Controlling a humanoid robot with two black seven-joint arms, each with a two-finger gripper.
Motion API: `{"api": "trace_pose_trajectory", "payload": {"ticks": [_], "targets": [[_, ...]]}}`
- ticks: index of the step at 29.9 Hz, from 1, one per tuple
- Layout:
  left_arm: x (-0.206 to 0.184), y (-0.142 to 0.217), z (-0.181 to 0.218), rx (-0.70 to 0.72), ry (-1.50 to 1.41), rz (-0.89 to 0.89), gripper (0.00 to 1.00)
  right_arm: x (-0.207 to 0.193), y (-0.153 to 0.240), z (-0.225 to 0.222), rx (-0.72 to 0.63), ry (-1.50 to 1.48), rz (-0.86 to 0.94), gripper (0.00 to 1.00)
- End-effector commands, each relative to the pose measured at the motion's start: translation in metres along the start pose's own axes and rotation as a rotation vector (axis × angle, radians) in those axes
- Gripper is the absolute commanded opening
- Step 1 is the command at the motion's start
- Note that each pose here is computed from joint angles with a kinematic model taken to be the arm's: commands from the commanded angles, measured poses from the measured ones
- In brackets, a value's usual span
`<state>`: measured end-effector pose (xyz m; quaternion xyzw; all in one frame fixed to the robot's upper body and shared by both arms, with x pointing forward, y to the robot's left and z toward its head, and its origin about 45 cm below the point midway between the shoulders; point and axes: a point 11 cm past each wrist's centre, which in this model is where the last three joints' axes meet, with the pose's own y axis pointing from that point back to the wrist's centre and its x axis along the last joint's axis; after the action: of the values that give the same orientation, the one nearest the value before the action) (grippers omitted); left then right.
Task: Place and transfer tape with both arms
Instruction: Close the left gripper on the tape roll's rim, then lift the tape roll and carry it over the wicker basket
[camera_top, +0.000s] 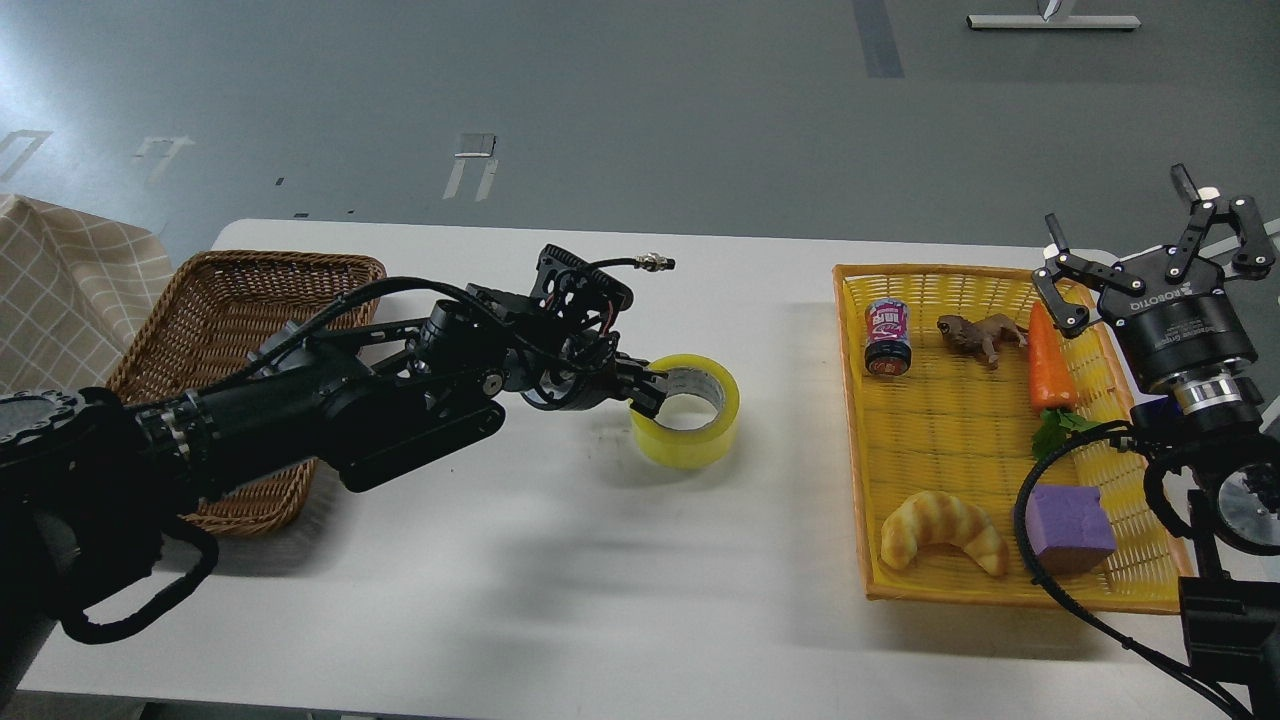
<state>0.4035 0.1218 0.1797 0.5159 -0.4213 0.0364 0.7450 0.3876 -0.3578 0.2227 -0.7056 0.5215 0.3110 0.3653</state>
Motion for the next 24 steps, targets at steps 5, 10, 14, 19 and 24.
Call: {"api": "trace_pose_trajectory", "payload": {"ticks": [5, 10, 14, 19, 24], "targets": [[0.041, 0.038, -0.04, 0.073, 0.004, 0.077, 0.0, -0.004, -0.003, 0.0, 0.003, -0.003, -0.012, 1.0], [0.065, 0.071, -0.072, 0.149, -0.005, 0.131, 0.0, -0.006, -0.004, -0.001, 0.008, -0.002, -0.017, 1.0], [0.072, 0.092, -0.093, 0.182, 0.001, 0.153, 0.0, -0.009, -0.008, -0.003, 0.011, -0.001, -0.028, 1.0], [0.058, 0.129, -0.136, 0.281, 0.029, 0.153, 0.0, -0.011, -0.01, -0.004, 0.012, -0.001, -0.032, 1.0], [0.038, 0.163, -0.176, 0.371, 0.069, 0.14, 0.0, -0.009, -0.009, -0.003, 0.011, -0.002, -0.028, 1.0]]}}
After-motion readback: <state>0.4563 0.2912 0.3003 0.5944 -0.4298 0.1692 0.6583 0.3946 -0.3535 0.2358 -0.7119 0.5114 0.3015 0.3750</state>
